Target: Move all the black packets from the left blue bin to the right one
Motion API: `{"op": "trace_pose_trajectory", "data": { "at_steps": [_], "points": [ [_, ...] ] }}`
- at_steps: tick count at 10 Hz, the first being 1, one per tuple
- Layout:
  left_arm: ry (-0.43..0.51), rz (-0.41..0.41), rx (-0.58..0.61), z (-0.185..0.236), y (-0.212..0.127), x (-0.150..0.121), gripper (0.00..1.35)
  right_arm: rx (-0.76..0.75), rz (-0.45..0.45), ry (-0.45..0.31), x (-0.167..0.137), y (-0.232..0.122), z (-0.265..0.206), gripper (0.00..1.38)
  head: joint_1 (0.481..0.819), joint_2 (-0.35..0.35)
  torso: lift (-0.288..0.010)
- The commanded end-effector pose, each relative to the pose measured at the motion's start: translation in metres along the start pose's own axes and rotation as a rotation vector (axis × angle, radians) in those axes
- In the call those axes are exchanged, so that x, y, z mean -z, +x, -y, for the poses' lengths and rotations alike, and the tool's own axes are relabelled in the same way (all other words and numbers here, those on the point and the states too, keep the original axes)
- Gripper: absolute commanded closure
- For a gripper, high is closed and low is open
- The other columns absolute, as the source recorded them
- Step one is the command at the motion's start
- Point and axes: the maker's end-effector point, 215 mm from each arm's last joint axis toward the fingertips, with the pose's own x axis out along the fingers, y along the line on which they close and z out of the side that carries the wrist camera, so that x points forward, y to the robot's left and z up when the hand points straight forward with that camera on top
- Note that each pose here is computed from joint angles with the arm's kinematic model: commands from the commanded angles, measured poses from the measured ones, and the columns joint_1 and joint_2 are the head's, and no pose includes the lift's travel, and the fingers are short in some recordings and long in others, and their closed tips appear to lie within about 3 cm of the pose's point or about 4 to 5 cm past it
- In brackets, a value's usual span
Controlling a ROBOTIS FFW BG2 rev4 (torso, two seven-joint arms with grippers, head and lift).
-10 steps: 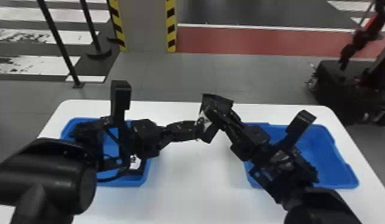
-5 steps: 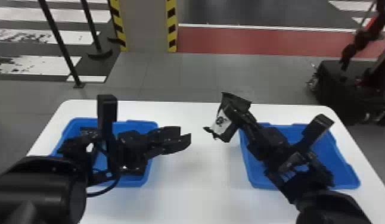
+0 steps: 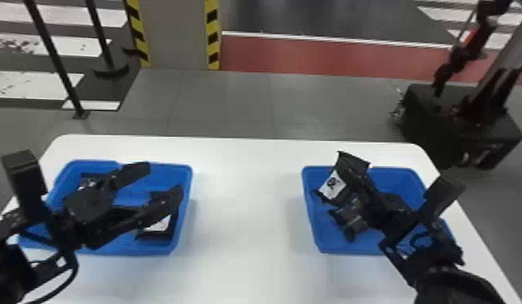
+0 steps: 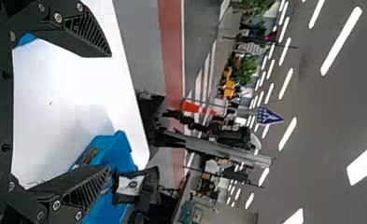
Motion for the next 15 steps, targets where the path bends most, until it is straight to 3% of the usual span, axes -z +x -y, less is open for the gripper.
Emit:
{"op": "trace_pose_trajectory", "data": {
  "at_steps": [1,3,4,5,7,8,10,12,15],
  "points": [
    [0.015,0.036,-0.063,-0.014,-0.027,-0.005,0.17,0.034,-0.037,0.017,0.016,0.001,0.023,1.17,0.695,-0.071,-0.110],
    [0.026,0.030,-0.154,-0.039,-0.065,-0.001,0.17,0.098,-0.028,0.032,0.016,-0.011,0.034,0.03,0.695,-0.050,-0.110],
    [0.037,0.019,-0.204,-0.052,-0.082,0.001,0.17,0.114,-0.028,0.033,0.019,-0.021,0.034,0.02,0.695,-0.042,-0.110],
    [0.055,0.011,-0.245,-0.064,-0.097,-0.001,0.17,0.106,-0.005,0.037,0.011,-0.028,0.025,0.19,0.695,-0.018,-0.110],
    [0.138,-0.032,-0.365,-0.085,-0.132,-0.019,0.17,0.057,0.063,0.016,-0.020,-0.051,-0.015,0.36,0.695,0.038,-0.110],
    [0.159,-0.074,-0.461,-0.105,-0.155,-0.016,0.17,0.027,0.088,0.021,-0.031,-0.063,-0.035,0.39,0.695,0.057,-0.110],
    [0.137,-0.178,-0.615,-0.141,-0.190,0.005,0.17,-0.032,0.107,0.014,-0.044,-0.073,-0.060,0.39,0.695,0.161,-0.110],
    [0.096,-0.247,-0.683,-0.173,-0.192,0.026,0.17,-0.048,0.101,0.013,-0.046,-0.077,-0.069,0.39,0.695,0.225,-0.110],
    [0.020,-0.330,-0.610,-0.205,-0.132,0.066,0.17,-0.055,0.095,0.027,-0.042,-0.074,-0.070,0.39,0.695,0.250,-0.110]
  ]
}}
